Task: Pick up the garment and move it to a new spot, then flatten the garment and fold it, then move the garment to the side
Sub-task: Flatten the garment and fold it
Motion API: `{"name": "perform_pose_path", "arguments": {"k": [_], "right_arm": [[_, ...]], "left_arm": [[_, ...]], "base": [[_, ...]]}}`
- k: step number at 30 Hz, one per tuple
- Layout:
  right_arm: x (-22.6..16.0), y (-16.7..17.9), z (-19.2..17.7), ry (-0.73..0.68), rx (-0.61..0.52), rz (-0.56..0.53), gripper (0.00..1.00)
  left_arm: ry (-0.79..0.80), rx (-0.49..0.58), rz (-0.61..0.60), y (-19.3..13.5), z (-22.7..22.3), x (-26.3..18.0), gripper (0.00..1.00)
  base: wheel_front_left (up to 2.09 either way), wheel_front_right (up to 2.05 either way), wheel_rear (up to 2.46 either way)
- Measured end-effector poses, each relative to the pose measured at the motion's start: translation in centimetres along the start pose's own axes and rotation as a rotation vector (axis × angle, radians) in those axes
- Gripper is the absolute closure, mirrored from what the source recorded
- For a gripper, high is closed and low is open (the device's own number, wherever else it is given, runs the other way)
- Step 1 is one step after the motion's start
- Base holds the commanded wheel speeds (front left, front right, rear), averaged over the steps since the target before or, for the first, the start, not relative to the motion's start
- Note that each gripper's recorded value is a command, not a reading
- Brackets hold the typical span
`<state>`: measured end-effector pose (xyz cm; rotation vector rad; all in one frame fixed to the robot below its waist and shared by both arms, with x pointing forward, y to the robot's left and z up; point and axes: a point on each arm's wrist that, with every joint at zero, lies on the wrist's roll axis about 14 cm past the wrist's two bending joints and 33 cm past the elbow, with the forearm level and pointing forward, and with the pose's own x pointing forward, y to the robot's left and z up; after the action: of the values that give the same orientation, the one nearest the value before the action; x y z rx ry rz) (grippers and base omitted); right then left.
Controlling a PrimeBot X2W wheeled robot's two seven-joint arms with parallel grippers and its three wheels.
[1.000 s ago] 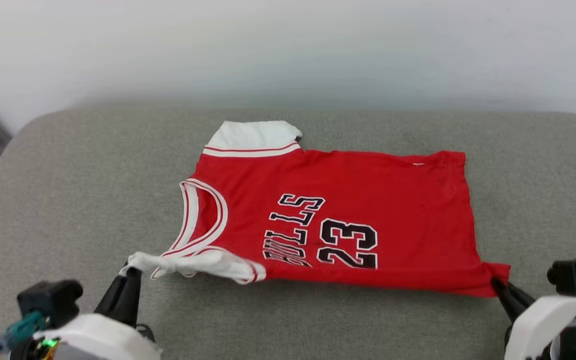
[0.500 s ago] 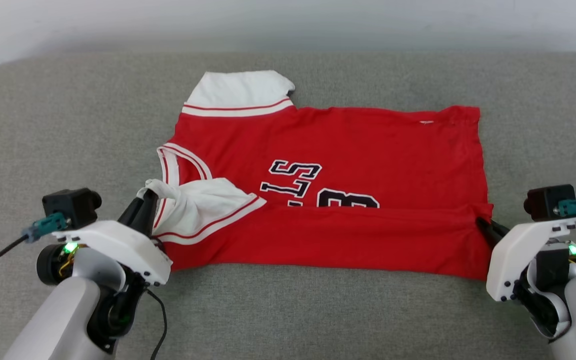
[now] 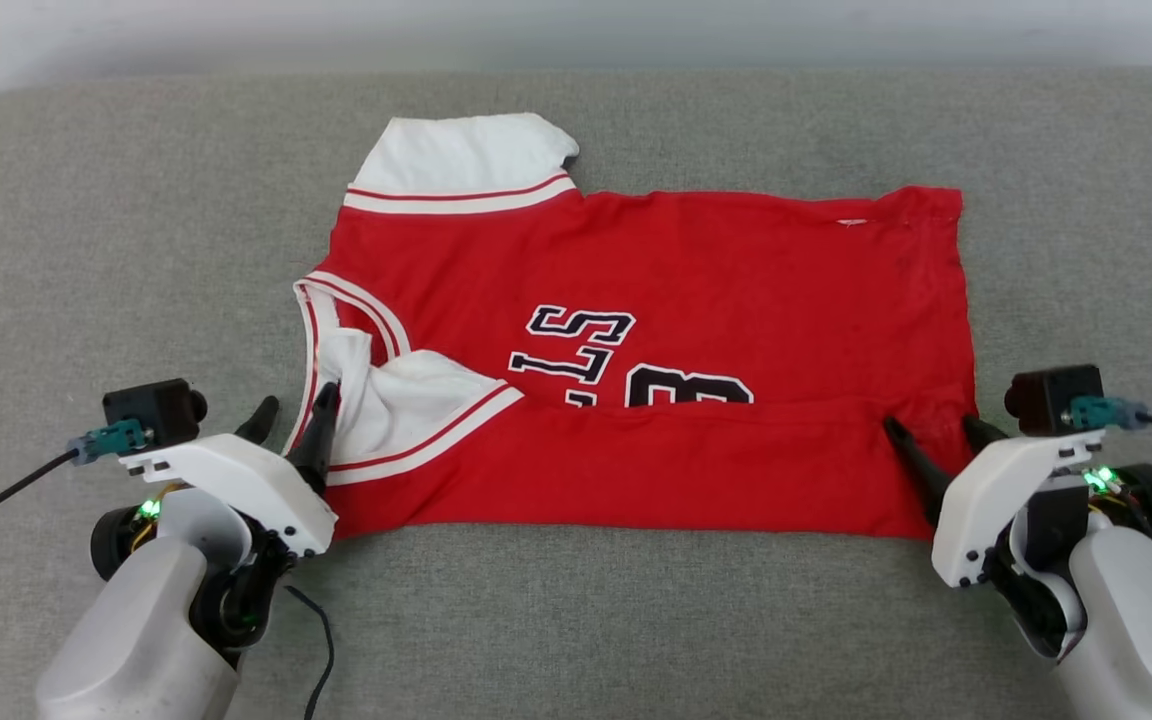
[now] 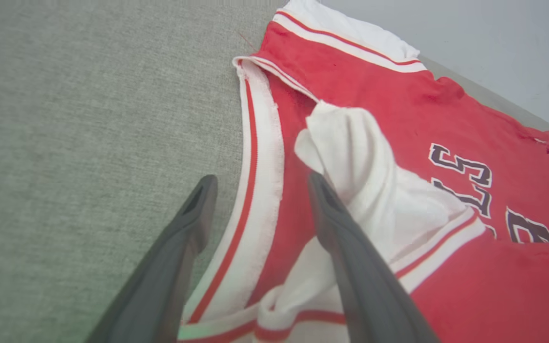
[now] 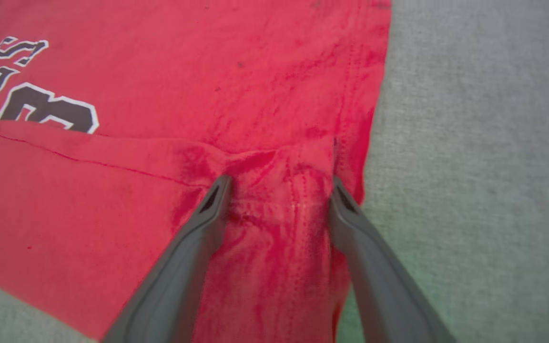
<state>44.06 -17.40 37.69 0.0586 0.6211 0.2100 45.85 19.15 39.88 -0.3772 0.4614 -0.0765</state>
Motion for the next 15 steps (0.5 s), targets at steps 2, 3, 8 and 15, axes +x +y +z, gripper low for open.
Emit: {"name": "perform_pose_path", "arguments": {"k": [2, 3, 8, 15], "right_arm": [[-0.6, 0.0, 0.8, -0.074, 0.011, 0.0, 0.0], [-1.0, 0.0, 1.5, -0.122, 0.012, -0.001, 0.0], [-3.8, -0.8, 6.6, -0.388, 0.006, -0.026, 0.0], [-8.4, -1.0, 10.4, -0.603, -0.016, -0.066, 0.0]], "left_arm": [[-0.023, 0.001, 0.005, 0.2, 0.6, -0.3, 0.0], [-0.038, 0.004, 0.002, 0.3, 1.0, -0.4, 0.0], [-0.098, 0.042, -0.002, 0.6, 3.5, -1.8, 0.0], [-0.029, 0.129, -0.036, -0.4, 5.6, -4.1, 0.0]], "base": [[0.0, 0.0, 0.0], [0.0, 0.0, 0.0], [0.0, 0.0, 0.0], [0.0, 0.0, 0.0]]}}
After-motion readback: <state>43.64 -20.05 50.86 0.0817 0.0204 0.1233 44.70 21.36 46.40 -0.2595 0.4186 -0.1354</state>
